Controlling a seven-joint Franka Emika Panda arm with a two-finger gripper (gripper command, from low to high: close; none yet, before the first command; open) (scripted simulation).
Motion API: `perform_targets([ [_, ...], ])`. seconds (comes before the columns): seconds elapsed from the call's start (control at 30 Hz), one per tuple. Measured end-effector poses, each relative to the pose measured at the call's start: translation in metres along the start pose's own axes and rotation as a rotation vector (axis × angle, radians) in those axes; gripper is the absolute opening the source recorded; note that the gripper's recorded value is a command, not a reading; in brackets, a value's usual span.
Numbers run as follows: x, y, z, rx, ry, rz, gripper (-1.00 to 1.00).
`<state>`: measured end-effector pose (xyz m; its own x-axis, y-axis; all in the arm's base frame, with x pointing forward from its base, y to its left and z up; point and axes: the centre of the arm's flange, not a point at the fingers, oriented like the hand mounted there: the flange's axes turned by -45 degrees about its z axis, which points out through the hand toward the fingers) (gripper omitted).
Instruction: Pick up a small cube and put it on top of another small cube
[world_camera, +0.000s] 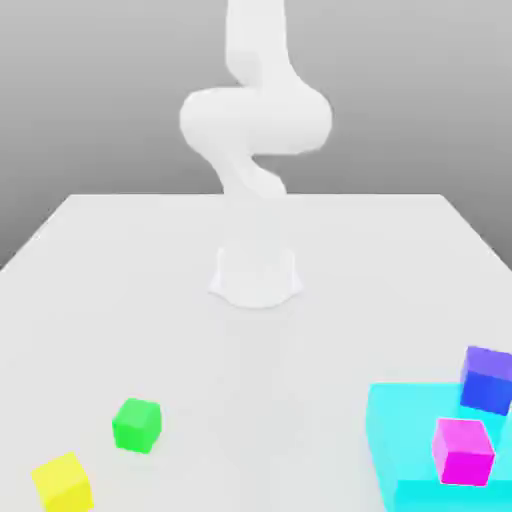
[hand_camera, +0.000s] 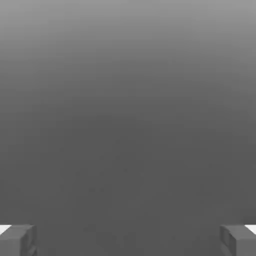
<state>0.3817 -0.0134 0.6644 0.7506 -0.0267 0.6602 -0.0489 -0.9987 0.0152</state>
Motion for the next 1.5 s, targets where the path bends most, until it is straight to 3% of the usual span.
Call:
perform_targets([
  [0.37,-0.097,0.078,0.226,-0.113,-0.358,0.070,0.00],
  [0.73,-0.289,0.136,0.354,-0.074,-0.691,0.199,0.00],
  [0.93,-0.342,0.136,0.401,-0.062,-0.719,0.210,0.00],
  [0.97,-0.348,0.135,0.408,-0.062,-0.719,0.209,-1.00],
  [1.2,-0.349,0.135,0.409,-0.062,-0.720,0.210,-1.00],
  [1.4,-0.312,0.134,0.367,-0.061,-0.720,0.210,-1.00],
  [1.5,-0.279,0.091,0.366,-0.057,-0.715,0.214,-1.00],
])
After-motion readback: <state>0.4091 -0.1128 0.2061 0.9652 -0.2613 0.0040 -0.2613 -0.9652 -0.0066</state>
